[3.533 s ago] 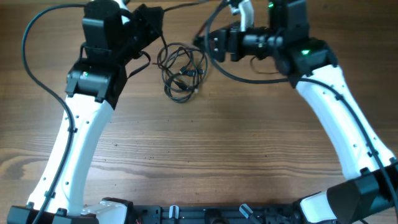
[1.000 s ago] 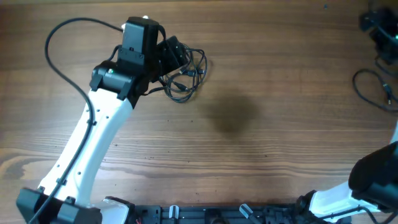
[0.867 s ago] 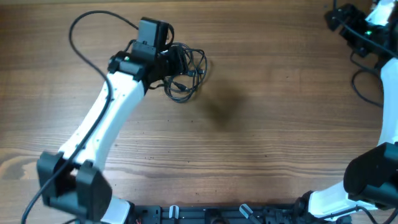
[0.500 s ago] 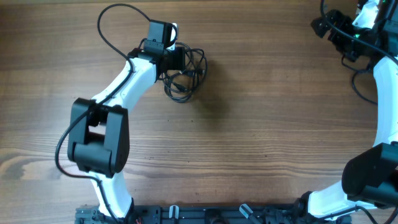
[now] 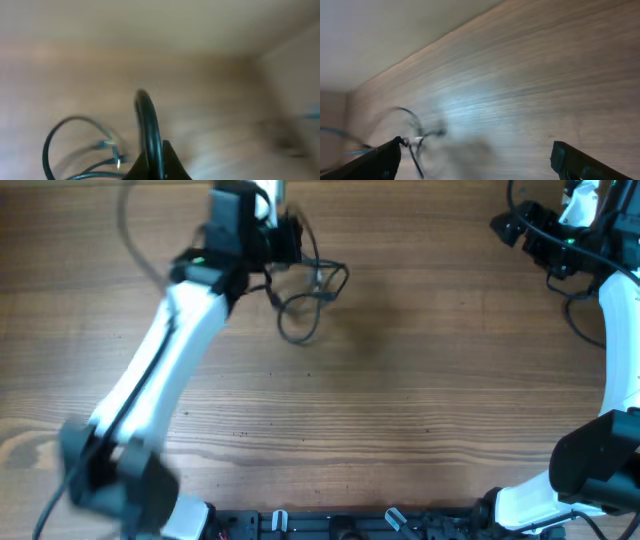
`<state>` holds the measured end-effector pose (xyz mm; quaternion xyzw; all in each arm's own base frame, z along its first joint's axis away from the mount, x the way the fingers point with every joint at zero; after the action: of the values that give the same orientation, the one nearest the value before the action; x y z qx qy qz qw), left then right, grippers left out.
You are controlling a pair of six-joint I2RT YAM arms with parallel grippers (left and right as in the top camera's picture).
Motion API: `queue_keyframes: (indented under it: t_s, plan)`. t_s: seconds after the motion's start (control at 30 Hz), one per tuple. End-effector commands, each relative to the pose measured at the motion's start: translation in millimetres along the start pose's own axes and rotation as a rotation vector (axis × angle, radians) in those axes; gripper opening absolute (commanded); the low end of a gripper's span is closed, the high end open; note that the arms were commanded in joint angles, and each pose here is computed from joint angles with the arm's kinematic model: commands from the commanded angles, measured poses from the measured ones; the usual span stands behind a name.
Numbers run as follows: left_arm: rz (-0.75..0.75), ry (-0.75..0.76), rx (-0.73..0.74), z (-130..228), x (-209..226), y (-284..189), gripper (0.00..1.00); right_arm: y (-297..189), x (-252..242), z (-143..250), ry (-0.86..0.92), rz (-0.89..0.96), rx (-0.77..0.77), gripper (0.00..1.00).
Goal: Untangle cables
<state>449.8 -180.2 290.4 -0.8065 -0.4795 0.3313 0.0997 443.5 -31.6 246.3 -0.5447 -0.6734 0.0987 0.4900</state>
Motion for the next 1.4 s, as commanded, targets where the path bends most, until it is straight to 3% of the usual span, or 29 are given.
queue_keyframes:
  t_s: [0.0, 0.2, 0.33, 0.47, 0.57, 0.63, 0.73, 0.83, 1.13, 1.27, 1.37]
  plan:
    - [0.195, 0.052, -0.18, -49.3, -69.6, -96.4, 0.04, 7.4, 54.8, 16.1, -0.202, -0.218, 0.057, 0.96]
    - [0.189, 0.029, -0.218, -55.6, -71.9, -121.2, 0.04, 15.6, 157.1, 50.2, -0.408, -0.556, 0.113, 0.93]
    - [0.053, -0.201, -0.304, -75.8, -29.6, -128.8, 0.04, 21.4, 186.7, 69.3, -0.42, -0.604, 0.159, 0.91]
    - [0.142, -0.422, -0.446, -110.6, -26.3, -146.8, 0.04, 25.0, 224.2, 87.0, -0.463, -0.673, 0.174, 0.91]
    - [0.183, -0.588, -0.528, -126.7, -23.1, -156.2, 0.04, 36.3, 239.6, 105.3, -0.489, -0.623, 0.191, 0.91]
    - [0.164, -0.826, -0.568, -127.4, -8.1, -157.2, 0.04, 49.1, 252.3, 120.9, -0.492, -0.537, 0.19, 0.91]
    - [0.189, -1.047, -0.624, -131.8, 1.7, -161.4, 0.04, 63.3, 260.9, 132.7, -0.415, -0.395, 0.167, 0.89]
    - [0.179, -1.229, -0.752, -138.7, 19.9, -171.3, 0.04, 70.6, 274.3, 144.6, -0.36, -0.369, 0.165, 0.89]
    - [0.14, -1.255, -0.943, -151.1, 37.4, -191.1, 0.04, 132.8, 308.6, 220.6, -0.442, -0.448, 0.297, 0.79]
    - [0.139, -1.255, -0.944, -151.1, 37.5, -191.1, 0.04, 177.3, 322.4, 246.0, -0.486, -0.512, 0.276, 0.63]
    - [0.137, -1.256, -0.947, -151.1, 38.0, -191.4, 0.04, 184.0, 333.6, 256.3, -0.507, -0.55, 0.261, 0.56]
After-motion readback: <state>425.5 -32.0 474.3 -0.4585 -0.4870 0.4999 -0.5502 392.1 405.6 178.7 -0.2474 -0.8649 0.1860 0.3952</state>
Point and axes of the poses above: each gripper's point midway between its finger pads, its own y axis out along the fingers, its own x axis along the line the jaws close on, z = x × y, the point moved 2 cm from there along -y, back along the fingers
